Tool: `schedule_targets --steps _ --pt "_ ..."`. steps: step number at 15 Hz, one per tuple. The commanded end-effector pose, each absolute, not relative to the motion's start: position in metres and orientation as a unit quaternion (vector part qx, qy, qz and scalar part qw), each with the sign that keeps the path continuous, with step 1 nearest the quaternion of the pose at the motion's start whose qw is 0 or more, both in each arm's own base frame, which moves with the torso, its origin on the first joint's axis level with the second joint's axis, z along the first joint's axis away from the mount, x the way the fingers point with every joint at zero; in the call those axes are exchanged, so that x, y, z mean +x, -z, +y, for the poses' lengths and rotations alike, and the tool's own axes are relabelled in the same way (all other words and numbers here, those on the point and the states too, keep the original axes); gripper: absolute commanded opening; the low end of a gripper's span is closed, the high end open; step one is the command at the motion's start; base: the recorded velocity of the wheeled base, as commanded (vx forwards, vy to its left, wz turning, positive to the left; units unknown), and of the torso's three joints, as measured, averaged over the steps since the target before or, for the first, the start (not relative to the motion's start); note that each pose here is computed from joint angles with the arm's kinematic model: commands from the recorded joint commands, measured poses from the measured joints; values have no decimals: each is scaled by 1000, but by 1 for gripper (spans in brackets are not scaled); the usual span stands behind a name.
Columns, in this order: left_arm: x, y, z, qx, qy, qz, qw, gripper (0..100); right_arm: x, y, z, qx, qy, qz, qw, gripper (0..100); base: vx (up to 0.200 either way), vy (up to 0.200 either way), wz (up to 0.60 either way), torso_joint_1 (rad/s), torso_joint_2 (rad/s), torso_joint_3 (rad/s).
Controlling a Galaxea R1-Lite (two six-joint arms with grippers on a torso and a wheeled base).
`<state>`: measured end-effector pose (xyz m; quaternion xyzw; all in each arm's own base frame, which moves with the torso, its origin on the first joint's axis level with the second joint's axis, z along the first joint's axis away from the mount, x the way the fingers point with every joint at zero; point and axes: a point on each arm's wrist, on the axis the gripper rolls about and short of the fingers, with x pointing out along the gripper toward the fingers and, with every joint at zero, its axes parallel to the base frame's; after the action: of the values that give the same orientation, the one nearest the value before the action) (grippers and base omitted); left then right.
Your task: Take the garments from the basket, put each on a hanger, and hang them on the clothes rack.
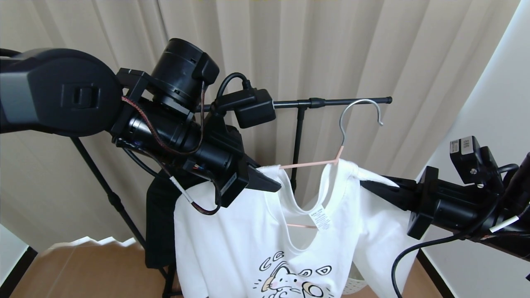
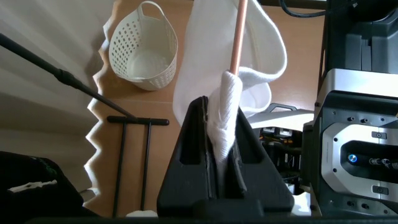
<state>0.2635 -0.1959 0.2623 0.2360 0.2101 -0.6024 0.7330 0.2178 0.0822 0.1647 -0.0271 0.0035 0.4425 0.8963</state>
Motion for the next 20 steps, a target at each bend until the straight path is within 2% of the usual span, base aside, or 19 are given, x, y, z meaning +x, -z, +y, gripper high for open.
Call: schedule_targets --steps 1,5,6,14,20 --pt "263 -263 -195 236 602 209 734 0 217 -167 82 -30 -443 -2 896 0 0 0 0 0 0 0" --pt "261 -266 -193 236 601 206 736 0 216 -166 82 -30 -444 -1 896 0 0 0 0 0 0 0" --pt "261 -266 -193 236 601 206 736 0 216 -167 82 -30 -444 -2 896 100 0 0 0 0 0 0" --pt "255 -277 -174 230 583 190 756 0 212 -177 69 -31 -445 -20 895 100 0 0 0 0 0 0" --pt "244 -268 -148 225 549 125 795 0 223 -173 57 -32 -423 -11 906 100 0 0 0 0 0 0"
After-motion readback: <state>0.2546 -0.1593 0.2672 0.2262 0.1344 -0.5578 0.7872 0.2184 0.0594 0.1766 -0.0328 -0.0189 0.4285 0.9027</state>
